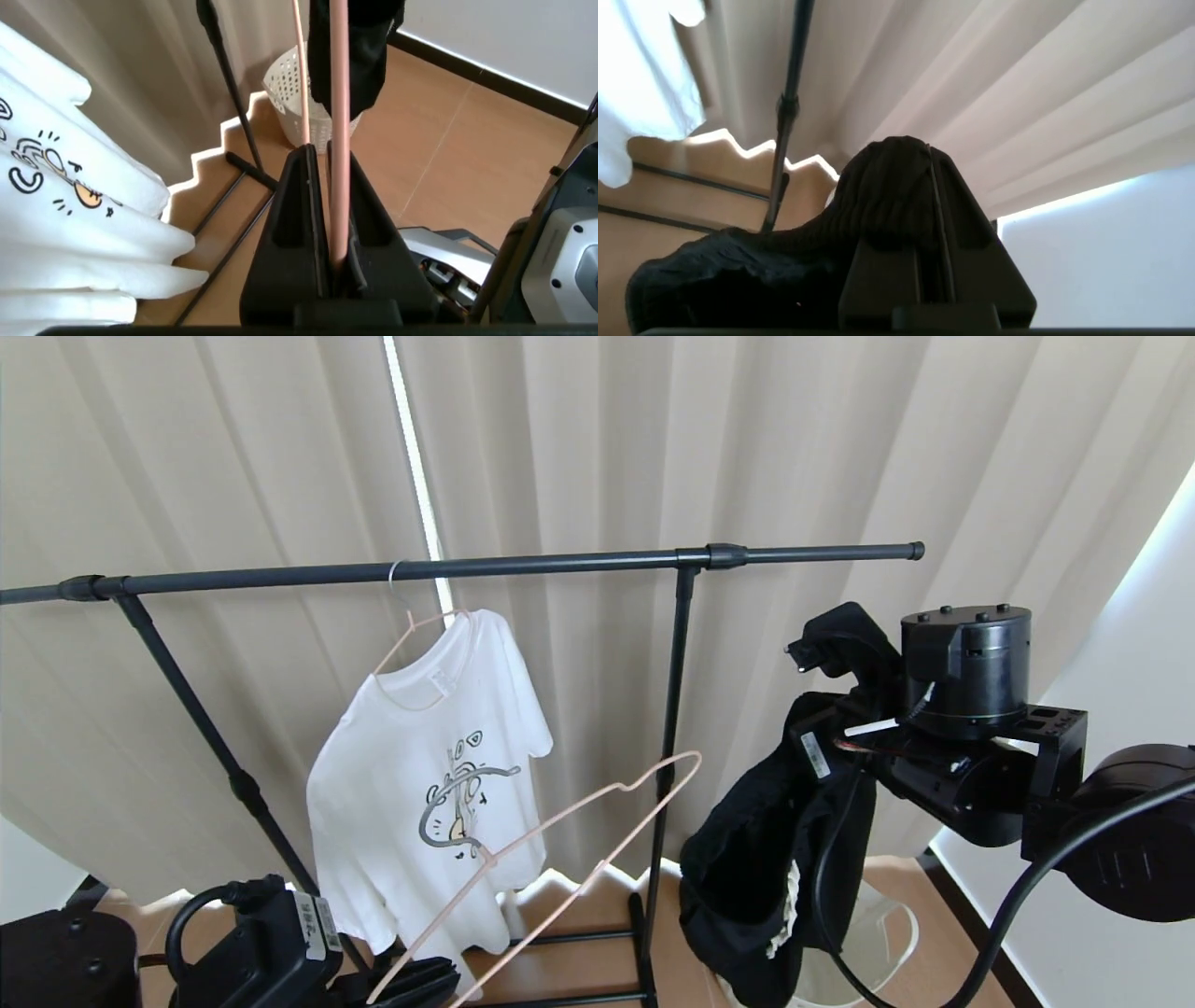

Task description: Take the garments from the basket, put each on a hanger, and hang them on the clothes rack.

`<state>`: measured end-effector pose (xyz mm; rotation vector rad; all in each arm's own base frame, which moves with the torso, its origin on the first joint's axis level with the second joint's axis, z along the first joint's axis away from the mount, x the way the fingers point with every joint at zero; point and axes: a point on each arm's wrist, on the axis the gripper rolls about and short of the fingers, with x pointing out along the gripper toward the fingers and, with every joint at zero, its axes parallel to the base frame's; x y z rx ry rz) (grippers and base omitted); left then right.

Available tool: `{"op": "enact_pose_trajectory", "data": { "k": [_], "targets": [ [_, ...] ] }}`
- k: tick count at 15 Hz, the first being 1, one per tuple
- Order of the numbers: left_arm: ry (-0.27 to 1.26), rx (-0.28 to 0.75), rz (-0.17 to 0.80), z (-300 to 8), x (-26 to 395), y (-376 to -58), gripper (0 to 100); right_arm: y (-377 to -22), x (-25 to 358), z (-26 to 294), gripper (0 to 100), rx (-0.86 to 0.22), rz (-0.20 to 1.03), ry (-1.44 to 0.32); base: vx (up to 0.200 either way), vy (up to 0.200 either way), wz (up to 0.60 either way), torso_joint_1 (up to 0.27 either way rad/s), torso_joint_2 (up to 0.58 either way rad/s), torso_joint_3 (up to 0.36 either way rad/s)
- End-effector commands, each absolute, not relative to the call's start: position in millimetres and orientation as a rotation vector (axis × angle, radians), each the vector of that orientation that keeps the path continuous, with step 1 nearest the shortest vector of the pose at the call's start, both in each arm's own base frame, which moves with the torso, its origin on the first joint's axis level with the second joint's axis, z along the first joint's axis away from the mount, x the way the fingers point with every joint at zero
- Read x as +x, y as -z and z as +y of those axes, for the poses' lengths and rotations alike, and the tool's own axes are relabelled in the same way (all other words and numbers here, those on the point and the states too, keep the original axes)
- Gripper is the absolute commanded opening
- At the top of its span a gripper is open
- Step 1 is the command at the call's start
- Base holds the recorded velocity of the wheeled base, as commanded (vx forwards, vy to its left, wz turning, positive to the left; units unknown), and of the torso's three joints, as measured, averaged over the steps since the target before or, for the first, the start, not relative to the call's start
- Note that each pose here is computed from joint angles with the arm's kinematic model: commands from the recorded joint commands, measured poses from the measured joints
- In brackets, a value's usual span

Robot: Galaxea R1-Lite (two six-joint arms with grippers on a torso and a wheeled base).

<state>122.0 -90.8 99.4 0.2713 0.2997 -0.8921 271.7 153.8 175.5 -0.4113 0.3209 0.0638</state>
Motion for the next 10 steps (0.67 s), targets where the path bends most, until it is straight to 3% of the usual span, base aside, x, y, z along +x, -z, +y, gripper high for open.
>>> {"op": "enact_pose_trajectory", "data": {
  "k": [1, 10],
  "targets": [
    [0.917, 0.28, 0.322, -94.4, 120.3, -95.4, 0, -172.1, 269.3, 164.8, 0, -0.424, 0.322, -0.081, 0.0, 0.0, 0.0, 0.0, 0.0, 0.0],
    [0.96, 0.284, 0.328, -113.9, 133.2, -82.0, 0, -172.3, 254.3, 190.1, 0, -0.438, 0.301, -0.152, 0.0, 0.0, 0.0, 0.0, 0.0, 0.0]
  ]
}}
